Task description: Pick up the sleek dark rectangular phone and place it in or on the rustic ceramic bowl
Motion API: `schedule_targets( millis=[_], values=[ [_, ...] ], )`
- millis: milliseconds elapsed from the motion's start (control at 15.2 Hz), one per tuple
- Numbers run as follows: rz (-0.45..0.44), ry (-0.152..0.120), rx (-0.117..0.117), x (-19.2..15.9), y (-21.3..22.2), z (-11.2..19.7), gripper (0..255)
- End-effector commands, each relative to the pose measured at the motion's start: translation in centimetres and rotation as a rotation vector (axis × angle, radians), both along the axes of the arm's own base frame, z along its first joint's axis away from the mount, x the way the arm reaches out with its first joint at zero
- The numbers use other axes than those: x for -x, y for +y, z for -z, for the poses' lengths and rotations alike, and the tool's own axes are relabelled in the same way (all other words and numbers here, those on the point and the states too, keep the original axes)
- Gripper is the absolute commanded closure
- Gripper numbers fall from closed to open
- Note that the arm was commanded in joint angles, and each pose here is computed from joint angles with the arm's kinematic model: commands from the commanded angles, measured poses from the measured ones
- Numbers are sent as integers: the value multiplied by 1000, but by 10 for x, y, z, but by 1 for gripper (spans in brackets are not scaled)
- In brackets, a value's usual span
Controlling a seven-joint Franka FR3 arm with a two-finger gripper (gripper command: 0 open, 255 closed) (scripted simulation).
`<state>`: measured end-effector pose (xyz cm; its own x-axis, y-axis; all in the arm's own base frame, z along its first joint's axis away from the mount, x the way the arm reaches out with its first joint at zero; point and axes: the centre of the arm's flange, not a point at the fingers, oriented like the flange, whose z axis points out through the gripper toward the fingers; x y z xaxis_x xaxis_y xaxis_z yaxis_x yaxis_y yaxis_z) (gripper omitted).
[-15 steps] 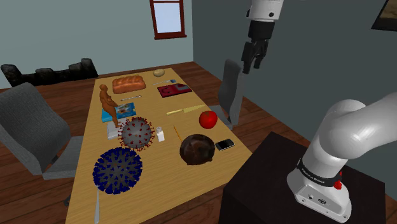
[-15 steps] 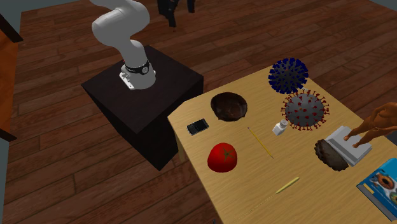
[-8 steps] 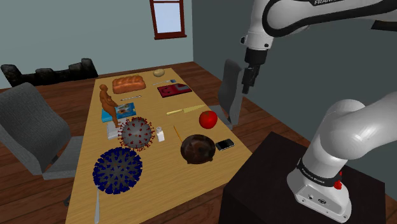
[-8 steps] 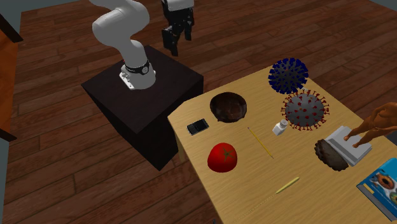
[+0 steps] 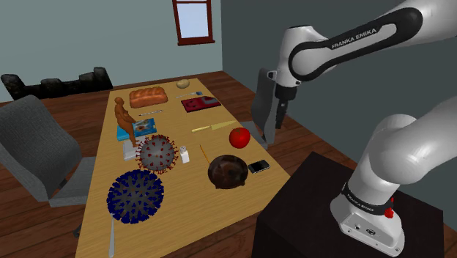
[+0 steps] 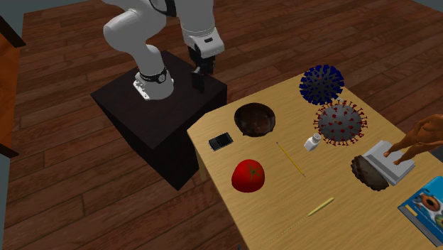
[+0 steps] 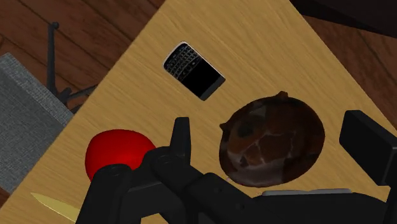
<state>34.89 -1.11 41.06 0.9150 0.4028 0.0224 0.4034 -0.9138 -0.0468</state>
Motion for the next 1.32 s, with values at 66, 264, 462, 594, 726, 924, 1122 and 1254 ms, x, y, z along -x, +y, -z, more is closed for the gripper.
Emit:
schedule_targets(
  millis=[66,264,462,594,726,924,1122,1254],
  values=[
    [-78,-4,5,-5,-9,40,0],
    [-152,-5,10,-13,-14,78,0],
    [-226,-7,15,-22,-20,116,0],
    [-276,-8,18,-27,-23,141,0],
    [-325,-9,22,-34,-26,167,0],
    [-399,-10,27,-43,-31,205,0],
    [-474,-12,32,-53,-34,243,0],
    [-523,-13,35,-59,-37,268,0]
  ],
)
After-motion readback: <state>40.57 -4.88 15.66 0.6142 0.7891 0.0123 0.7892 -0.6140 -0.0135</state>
